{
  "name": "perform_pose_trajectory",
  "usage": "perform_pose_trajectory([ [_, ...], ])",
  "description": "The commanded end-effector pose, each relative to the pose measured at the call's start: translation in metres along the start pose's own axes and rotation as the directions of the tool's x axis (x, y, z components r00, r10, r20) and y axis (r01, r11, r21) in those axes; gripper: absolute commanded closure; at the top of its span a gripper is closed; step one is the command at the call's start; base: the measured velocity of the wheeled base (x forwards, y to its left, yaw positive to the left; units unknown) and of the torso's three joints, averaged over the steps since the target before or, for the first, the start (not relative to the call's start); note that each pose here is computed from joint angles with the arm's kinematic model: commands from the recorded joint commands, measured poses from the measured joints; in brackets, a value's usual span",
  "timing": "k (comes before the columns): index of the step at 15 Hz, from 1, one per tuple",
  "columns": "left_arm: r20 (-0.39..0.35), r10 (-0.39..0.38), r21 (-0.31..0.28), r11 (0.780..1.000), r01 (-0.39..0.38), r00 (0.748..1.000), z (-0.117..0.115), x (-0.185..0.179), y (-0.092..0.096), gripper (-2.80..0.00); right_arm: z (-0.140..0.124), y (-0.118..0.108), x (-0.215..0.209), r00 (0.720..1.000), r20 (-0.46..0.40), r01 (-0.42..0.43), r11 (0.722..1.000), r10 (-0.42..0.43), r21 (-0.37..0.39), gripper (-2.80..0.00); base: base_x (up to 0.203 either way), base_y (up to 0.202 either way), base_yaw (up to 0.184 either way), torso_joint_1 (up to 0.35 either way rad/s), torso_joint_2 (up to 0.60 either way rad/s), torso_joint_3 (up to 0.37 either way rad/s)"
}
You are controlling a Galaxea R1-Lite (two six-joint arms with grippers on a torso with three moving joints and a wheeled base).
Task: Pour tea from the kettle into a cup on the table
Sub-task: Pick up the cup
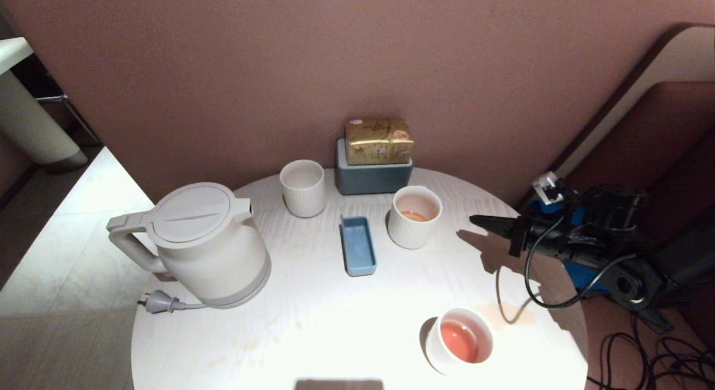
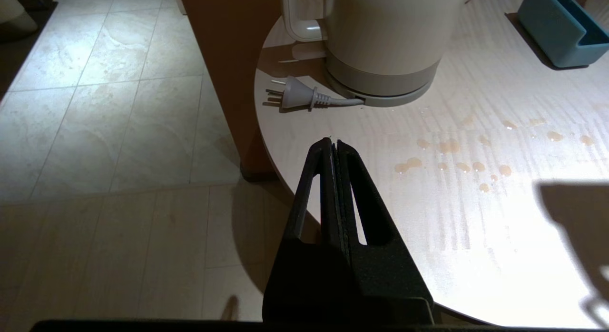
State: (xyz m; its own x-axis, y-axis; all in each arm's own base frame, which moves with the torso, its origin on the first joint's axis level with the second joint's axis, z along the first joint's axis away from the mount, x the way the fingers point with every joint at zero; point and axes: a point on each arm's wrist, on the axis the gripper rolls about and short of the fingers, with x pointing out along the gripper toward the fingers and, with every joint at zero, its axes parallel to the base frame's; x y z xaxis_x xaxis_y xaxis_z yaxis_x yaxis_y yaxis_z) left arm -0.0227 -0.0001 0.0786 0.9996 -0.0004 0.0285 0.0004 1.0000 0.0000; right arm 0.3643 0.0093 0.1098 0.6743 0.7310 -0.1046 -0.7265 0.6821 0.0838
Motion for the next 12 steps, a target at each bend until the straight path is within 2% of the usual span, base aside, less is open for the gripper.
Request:
perform_pose_trajectory([
  [1, 0.001, 0.000, 0.000, 1.000, 0.000, 1.000, 0.000, 0.000, 0.000, 0.00, 0.009, -0.019, 0.009, 1.000, 0.020, 0.012, 1.000, -0.011, -0.021, 0.00, 0.000, 0.000, 0.000, 0.000, 0.00, 0.000],
  [4, 0.001, 0.000, 0.000, 1.000, 0.000, 1.000, 0.000, 0.000, 0.000, 0.00, 0.009, -0.042, 0.023, 1.000, 0.023, 0.022, 0.999, -0.022, -0.027, 0.00, 0.000, 0.000, 0.000, 0.000, 0.00, 0.000],
  [8, 0.001, 0.000, 0.000, 1.000, 0.000, 1.000, 0.000, 0.000, 0.000, 0.00, 0.000, -0.073, 0.051, 1.000, 0.025, 0.020, 0.997, -0.018, -0.077, 0.00, 0.000, 0.000, 0.000, 0.000, 0.00, 0.000],
  [12, 0.001, 0.000, 0.000, 1.000, 0.000, 1.000, 0.000, 0.000, 0.000, 0.00, 0.002, -0.074, 0.069, 0.999, 0.011, -0.041, 0.993, 0.043, -0.107, 0.00, 0.000, 0.000, 0.000, 0.000, 0.00, 0.000],
])
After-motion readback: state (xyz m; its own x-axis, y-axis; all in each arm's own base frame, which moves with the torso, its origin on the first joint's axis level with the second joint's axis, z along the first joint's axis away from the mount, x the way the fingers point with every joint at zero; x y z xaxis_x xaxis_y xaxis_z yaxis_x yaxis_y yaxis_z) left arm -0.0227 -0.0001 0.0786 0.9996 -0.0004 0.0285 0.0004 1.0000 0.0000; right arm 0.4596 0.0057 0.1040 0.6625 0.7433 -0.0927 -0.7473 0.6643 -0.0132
